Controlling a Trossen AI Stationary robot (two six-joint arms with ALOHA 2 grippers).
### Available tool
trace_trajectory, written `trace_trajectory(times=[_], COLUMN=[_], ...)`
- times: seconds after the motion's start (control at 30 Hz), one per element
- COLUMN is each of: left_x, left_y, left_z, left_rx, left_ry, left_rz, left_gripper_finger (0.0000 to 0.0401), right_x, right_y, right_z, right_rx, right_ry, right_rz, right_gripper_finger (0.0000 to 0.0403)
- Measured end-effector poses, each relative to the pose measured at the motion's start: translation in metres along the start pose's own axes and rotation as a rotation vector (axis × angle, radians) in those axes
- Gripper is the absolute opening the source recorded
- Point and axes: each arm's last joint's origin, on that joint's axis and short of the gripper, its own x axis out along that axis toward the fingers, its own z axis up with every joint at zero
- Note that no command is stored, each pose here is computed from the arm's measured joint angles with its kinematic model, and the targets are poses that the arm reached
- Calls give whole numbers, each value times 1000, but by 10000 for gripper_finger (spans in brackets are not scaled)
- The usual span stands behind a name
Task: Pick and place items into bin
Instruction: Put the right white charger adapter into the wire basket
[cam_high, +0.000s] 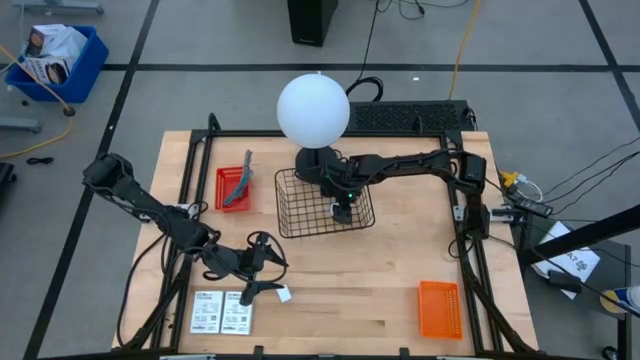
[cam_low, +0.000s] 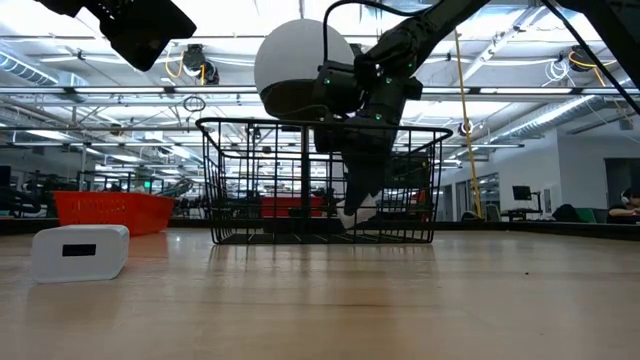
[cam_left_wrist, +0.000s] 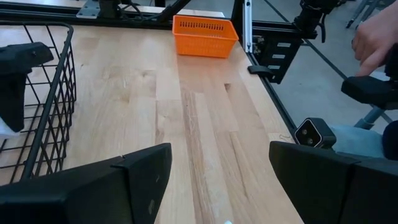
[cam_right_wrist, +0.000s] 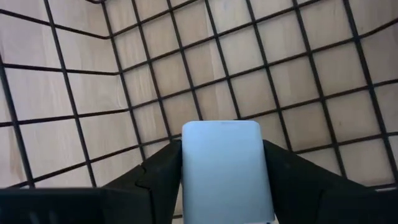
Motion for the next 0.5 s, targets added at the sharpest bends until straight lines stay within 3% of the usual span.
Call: trace_trajectory(times=[0.3,0.5], left_x=[0,0], left_y=[0,0], left_z=[0,0], left_rx=[0,-1], left_ry=[0,1], left_rz=[0,0], left_gripper_finger=[274,274], right_x=[0,0], right_y=[-2,-2], right_z=[1,2], right_rx=[-8,2], right_ry=[-13,-15], right_rz=[-38,-54], right_gripper_finger=[199,244])
